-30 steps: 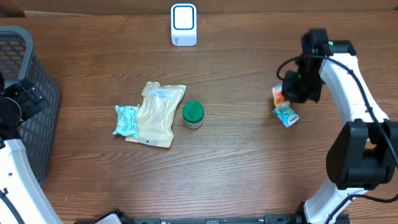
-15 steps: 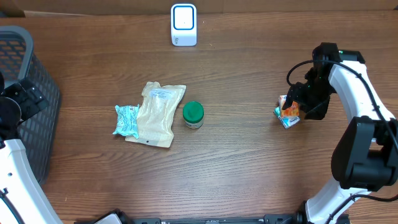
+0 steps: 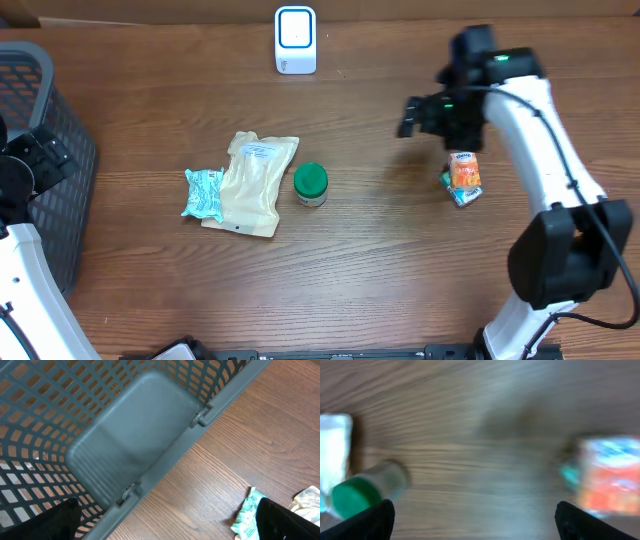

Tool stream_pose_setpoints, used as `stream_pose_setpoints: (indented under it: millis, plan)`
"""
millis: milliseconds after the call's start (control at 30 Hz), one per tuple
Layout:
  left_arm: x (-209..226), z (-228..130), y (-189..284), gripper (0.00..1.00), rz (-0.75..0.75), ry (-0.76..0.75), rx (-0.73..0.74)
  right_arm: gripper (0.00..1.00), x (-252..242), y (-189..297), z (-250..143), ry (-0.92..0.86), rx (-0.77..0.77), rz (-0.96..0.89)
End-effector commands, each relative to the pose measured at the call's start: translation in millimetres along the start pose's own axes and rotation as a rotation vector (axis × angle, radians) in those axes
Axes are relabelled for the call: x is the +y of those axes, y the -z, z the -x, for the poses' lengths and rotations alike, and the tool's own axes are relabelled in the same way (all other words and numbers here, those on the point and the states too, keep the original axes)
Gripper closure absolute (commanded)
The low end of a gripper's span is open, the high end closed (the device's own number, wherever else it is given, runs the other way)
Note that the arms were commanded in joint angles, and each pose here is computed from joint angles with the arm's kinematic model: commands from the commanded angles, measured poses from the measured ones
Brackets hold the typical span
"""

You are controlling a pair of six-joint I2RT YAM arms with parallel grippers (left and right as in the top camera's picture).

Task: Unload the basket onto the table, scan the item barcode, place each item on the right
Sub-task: 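Move the right gripper left over the green-lidded jar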

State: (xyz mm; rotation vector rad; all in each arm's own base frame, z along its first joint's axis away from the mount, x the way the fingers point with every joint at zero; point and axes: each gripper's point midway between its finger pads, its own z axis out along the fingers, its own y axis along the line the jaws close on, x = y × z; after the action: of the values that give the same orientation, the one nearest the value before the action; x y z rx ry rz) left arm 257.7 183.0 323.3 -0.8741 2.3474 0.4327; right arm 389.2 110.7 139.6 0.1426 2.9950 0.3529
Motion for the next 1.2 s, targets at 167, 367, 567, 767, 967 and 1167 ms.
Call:
stream_pose_setpoints:
  millis: [167,367,567,767,967,1167]
  plan:
    - [3,3,2,0.01,0.014,-0.009,-0.011,0.0,119,4,-4,0.287,-0.172,0.118]
    - [3,3,2,0.0,0.014,-0.009,-0.012,0.0,171,-21,-32,0.414,-0.152,0.155]
    - [3,3,2,0.0,0.014,-0.009,-0.012,0.0,178,-57,-54,0.316,-0.063,0.121]
    - [3,3,2,0.0,0.014,-0.009,-0.011,0.0,171,-85,-58,0.238,-0.055,0.022]
    - [3,3,1,0.0,0.014,-0.009,-0.011,0.27,166,-94,-60,0.231,-0.033,0.001]
    - [3,3,1,0.01,0.014,-0.009,-0.011,0.31,166,-99,-71,0.215,0.011,-0.001]
